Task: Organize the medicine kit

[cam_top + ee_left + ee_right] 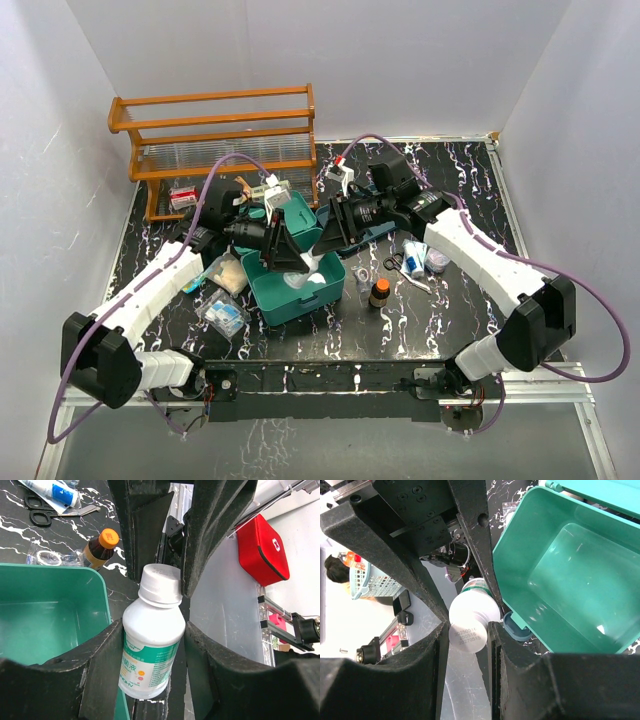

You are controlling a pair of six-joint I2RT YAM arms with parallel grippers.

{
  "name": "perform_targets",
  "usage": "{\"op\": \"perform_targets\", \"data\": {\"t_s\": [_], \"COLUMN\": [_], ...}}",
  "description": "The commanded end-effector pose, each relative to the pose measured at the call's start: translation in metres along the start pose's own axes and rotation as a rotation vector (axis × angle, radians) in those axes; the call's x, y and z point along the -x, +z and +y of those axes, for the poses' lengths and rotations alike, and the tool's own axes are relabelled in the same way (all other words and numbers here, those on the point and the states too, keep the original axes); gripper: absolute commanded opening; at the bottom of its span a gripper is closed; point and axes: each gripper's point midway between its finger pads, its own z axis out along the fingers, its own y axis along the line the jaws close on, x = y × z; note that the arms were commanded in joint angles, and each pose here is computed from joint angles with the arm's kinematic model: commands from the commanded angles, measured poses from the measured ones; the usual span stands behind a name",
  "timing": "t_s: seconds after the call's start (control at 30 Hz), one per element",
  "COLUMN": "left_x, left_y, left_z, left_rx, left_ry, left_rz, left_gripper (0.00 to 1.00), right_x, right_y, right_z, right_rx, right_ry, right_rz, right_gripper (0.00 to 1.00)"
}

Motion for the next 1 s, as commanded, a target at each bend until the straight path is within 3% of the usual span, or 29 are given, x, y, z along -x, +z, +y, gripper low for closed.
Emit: {"op": "perform_targets", "data": {"t_s": [0.0, 0.1, 0.2, 0.3, 0.43, 0.6, 0.7, 0.8, 0.97], "left_x": [0.001, 0.002, 0.005, 0.009, 0.018, 0.038, 0.036, 0.025, 0.011], "left_y": [-0.001, 0.0, 0.002, 0.003, 0.0, -0.009, -0.016, -0.019, -0.01], "left_z": [-0.014, -0.014, -0.009, 0.008, 0.032, 0.058, 0.085, 0.109, 0.123], "left_rx": [-0.06, -0.064, -0.039, 0.069, 0.214, 0.354, 0.489, 0.603, 0.736], "left_ry": [0.088, 0.095, 0.087, 0.038, -0.073, -0.24, -0.396, -0.572, -0.679], "left_rz": [-0.028, -0.043, -0.077, -0.132, -0.242, -0.447, -0.544, -0.613, -0.597], "left_gripper": [0.36, 0.31, 0.26, 0.25, 0.24, 0.26, 0.25, 0.26, 0.25], "right_x": [0.024, 0.023, 0.026, 0.034, 0.06, 0.09, 0.086, 0.08, 0.066], "right_y": [-0.003, -0.003, -0.004, -0.008, -0.029, -0.096, -0.118, -0.129, -0.125], "right_z": [0.026, 0.025, 0.022, 0.011, -0.015, -0.054, -0.058, -0.058, -0.07], "right_rx": [0.092, 0.091, 0.059, -0.035, -0.259, -0.672, -0.735, -0.753, -0.782], "right_ry": [-0.099, -0.097, -0.1, -0.106, -0.077, 0.031, 0.066, 0.091, 0.137], "right_rz": [-0.067, -0.066, -0.084, -0.138, -0.296, -0.647, -0.763, -0.816, -0.791], "right_gripper": [0.05, 0.13, 0.41, 0.59, 0.65, 0.66, 0.66, 0.66, 0.66]}}
